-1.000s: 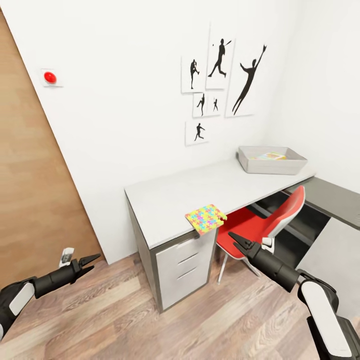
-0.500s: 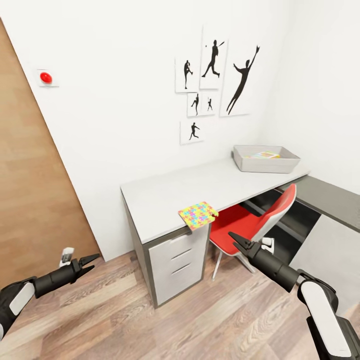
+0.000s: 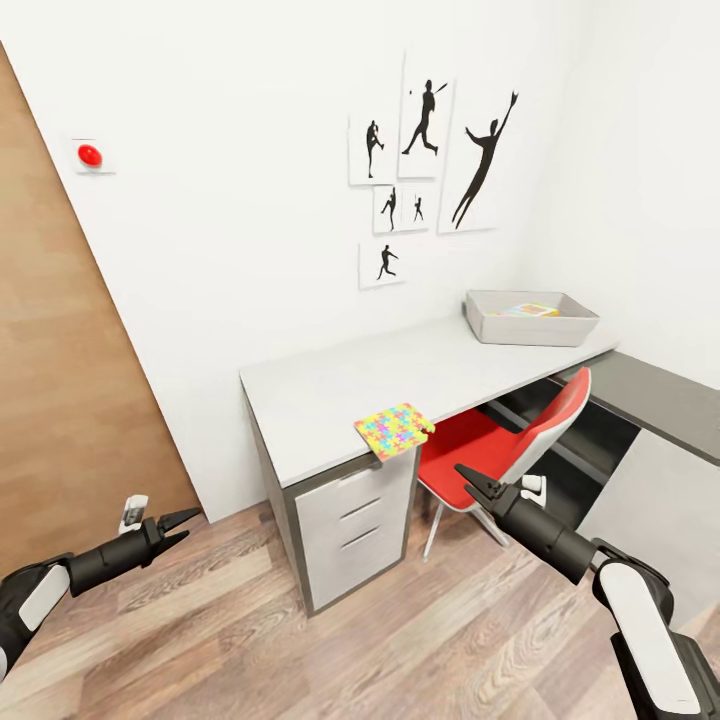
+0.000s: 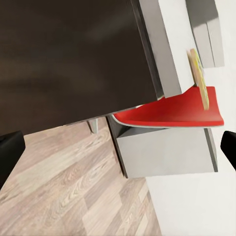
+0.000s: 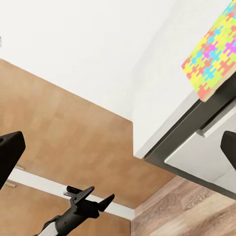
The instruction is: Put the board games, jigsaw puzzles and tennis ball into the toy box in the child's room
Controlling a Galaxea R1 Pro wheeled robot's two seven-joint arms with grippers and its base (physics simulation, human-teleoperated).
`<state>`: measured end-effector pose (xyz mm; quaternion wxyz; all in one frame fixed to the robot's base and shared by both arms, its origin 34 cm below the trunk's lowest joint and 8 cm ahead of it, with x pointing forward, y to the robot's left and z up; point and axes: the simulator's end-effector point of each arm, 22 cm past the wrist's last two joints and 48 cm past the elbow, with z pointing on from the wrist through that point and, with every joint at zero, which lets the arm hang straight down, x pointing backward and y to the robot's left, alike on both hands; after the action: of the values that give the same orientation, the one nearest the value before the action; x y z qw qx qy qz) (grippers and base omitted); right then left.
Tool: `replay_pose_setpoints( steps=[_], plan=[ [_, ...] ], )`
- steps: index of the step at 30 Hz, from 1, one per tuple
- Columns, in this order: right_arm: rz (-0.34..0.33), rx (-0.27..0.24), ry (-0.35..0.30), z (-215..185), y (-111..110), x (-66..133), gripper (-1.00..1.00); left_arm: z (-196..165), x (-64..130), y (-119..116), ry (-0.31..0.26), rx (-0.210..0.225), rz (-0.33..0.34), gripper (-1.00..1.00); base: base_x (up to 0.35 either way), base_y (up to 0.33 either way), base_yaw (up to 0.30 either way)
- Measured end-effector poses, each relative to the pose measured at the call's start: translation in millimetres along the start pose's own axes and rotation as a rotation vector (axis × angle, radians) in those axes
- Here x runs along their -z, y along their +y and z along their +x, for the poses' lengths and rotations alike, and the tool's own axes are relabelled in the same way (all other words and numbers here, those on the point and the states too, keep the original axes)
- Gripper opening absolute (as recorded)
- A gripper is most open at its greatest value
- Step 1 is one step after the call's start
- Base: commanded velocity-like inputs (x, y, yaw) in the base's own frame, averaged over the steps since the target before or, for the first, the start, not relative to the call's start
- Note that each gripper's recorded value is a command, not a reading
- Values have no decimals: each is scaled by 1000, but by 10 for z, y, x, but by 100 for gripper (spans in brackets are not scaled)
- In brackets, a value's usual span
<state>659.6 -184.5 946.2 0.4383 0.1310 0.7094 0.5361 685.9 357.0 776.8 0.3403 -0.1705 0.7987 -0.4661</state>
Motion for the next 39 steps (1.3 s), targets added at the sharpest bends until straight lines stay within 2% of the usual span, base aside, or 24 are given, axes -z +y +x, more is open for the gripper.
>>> replay_pose_setpoints(
  steps=[13, 39],
  plan=[
    [-1, -3, 0, 13, 7, -14, 100, 18, -21, -9, 1, 4, 4, 100, 0, -116, 41],
    [0, -4, 4, 30, 5, -23, 100, 32, -38, -18, 2, 6, 7, 100, 0, -211, 273]
  ],
)
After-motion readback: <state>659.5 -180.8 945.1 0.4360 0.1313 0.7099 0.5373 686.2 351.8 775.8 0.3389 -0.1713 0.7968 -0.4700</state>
